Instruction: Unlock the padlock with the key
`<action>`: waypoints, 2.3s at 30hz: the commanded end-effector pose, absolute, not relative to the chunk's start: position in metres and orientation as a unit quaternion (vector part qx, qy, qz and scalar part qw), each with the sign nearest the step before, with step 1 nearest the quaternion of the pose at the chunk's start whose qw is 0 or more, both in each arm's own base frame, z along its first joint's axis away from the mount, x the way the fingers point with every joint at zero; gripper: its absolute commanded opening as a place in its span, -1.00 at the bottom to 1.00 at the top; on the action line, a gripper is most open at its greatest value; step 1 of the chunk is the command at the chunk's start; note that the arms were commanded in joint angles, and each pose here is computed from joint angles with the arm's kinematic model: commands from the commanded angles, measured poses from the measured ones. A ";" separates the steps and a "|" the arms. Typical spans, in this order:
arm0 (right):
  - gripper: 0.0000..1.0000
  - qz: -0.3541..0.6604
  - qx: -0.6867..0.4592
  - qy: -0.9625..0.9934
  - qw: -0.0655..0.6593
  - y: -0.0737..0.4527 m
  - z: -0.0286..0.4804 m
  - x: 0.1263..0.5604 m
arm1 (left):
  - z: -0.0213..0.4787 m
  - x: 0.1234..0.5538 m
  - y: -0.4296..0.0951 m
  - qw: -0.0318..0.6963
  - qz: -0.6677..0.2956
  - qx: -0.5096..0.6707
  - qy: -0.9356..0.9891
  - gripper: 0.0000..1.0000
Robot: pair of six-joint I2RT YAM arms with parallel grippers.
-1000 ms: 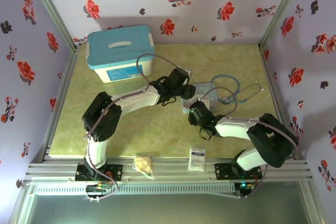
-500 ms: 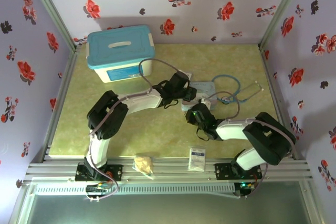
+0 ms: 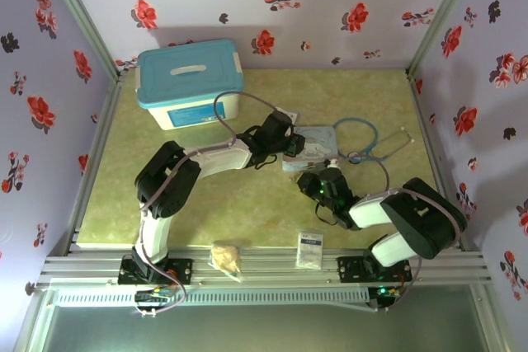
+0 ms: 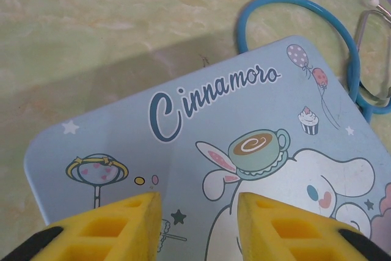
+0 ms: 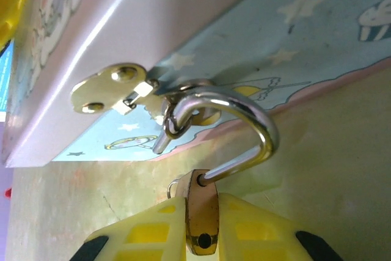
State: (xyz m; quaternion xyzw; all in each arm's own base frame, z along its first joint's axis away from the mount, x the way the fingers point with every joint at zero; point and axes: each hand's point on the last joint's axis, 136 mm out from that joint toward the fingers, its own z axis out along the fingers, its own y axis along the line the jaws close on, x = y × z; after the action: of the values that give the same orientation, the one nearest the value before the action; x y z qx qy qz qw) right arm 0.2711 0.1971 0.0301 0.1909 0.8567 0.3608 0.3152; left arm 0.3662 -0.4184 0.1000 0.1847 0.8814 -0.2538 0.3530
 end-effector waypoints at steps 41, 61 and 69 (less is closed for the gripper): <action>-1.00 0.413 0.270 0.817 0.300 0.186 0.034 0.277 | -0.005 0.352 -0.306 0.207 -0.108 0.152 0.960 -0.31; -1.00 0.373 0.191 0.903 0.091 0.177 0.003 0.202 | 0.033 0.377 -0.301 0.248 -0.109 0.139 0.952 -0.18; -0.82 0.270 0.165 0.949 0.012 0.138 0.002 0.179 | 0.066 0.386 -0.317 0.280 -0.153 0.136 0.938 0.03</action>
State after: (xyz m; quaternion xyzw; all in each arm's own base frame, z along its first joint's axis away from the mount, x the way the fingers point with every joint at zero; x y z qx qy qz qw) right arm 0.2267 0.1647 0.0294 0.1753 0.9109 0.3569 0.1106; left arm 0.4047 -0.3482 0.1035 0.1390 0.9050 -0.2044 0.3462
